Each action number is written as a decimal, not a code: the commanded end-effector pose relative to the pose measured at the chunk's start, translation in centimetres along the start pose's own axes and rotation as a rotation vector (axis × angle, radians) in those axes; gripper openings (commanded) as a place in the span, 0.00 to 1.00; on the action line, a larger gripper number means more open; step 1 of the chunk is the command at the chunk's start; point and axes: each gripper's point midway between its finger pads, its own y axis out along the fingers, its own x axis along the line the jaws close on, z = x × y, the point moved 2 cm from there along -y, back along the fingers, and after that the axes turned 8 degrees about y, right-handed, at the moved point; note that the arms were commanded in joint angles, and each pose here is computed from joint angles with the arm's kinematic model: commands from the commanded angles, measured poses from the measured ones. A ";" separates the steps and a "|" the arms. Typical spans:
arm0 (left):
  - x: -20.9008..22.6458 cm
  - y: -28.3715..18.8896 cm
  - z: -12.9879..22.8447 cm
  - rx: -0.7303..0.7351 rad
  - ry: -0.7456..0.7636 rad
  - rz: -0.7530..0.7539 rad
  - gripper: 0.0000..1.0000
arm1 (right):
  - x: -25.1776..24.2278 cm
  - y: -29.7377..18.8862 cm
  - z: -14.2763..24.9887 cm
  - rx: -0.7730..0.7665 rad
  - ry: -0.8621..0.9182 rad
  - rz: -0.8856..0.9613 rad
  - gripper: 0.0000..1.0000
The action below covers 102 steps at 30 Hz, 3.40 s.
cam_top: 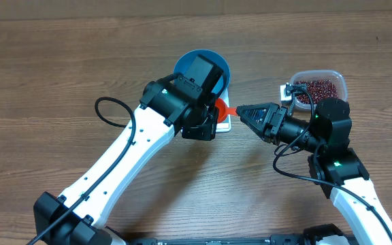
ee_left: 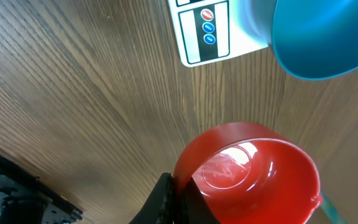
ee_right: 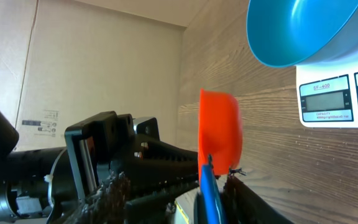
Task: Scoop item into bowl and weigh 150g on scale
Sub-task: 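Close the right gripper on the blue handle of the scoop, then open the left gripper to release the scoop rim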
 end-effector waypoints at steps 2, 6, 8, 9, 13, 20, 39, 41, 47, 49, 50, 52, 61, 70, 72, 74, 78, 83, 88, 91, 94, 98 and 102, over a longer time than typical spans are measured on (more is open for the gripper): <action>0.0 0.1 0.7 0.012 0.001 -0.004 0.04 | 1.0 0.1 0.0 0.006 -0.031 -0.019 0.47; 0.0 0.1 0.7 0.013 0.000 -0.004 0.04 | 1.0 0.1 0.0 0.007 -0.028 -0.017 0.42; 0.0 0.1 0.7 0.013 0.001 -0.004 0.04 | 0.9 0.1 0.0 0.007 -0.027 -0.015 0.40; 0.0 0.1 0.7 0.013 0.001 -0.005 0.04 | 0.9 0.1 0.0 0.008 -0.026 -0.015 0.40; 0.0 0.1 0.7 0.013 0.001 -0.004 0.04 | 0.9 0.1 0.0 0.008 -0.025 -0.014 0.36; 0.0 0.1 0.7 0.013 0.001 -0.005 0.04 | 0.8 0.1 0.1 0.008 -0.023 -0.012 0.27; 0.0 0.1 0.7 0.013 0.005 -0.005 0.04 | 0.2 0.2 0.2 0.014 -0.001 0.005 0.04; 0.0 0.1 0.7 0.013 0.005 -0.005 0.04 | 0.2 0.2 0.1 0.011 -0.001 0.006 0.04; 0.0 0.1 0.7 0.013 0.005 -0.006 0.04 | 0.1 0.2 0.1 0.007 0.002 0.011 0.04; 0.0 0.1 0.7 0.013 0.005 -0.005 0.04 | 0.0 0.2 0.1 0.007 0.008 0.016 0.04; 0.0 0.1 0.7 0.013 0.005 -0.005 0.04 | 0.0 0.2 0.1 0.007 0.008 0.016 0.04; 0.0 0.1 0.7 0.013 0.009 -0.005 0.10 | 0.0 0.2 0.1 0.007 0.009 0.016 0.04; 0.0 0.1 0.7 0.013 0.012 -0.006 0.31 | -0.1 0.2 0.0 0.000 0.010 0.021 0.04; 0.3 0.1 1.3 0.049 0.025 -0.022 0.48 | -0.6 0.2 0.1 0.000 0.001 0.039 0.04; 0.4 0.1 1.4 0.064 0.044 -0.027 0.49 | -0.8 0.2 0.1 0.000 -0.023 0.047 0.04; 0.4 0.1 1.4 0.067 0.065 -0.027 0.50 | -1.3 0.1 0.0 -0.014 -0.020 0.072 0.04; 0.4 0.0 1.4 0.067 0.108 -0.027 0.53 | -2.7 -0.1 -0.7 -0.066 -0.016 0.138 0.04; 0.5 0.0 1.4 0.068 0.168 -0.028 0.56 | -3.5 -0.4 -1.2 -0.092 -0.063 0.178 0.04; 0.4 0.0 1.2 0.069 0.293 -0.022 0.53 | -4.0 -0.5 -0.9 -0.072 -0.155 0.203 0.04; 0.3 0.0 1.0 0.068 0.421 -0.018 0.50 | -4.6 -0.6 -0.6 -0.049 -0.209 0.229 0.04; 0.6 -0.1 0.7 0.075 0.554 -0.027 0.50 | -5.5 -0.8 0.0 -0.018 -0.246 0.262 0.04; 0.6 -0.1 0.5 0.082 0.742 -0.022 0.49 | -6.6 -1.1 1.0 0.051 -0.383 0.299 0.04; 0.6 -0.1 0.5 0.083 0.944 -0.014 0.51 | -7.7 -1.5 2.0 0.119 -0.475 0.330 0.04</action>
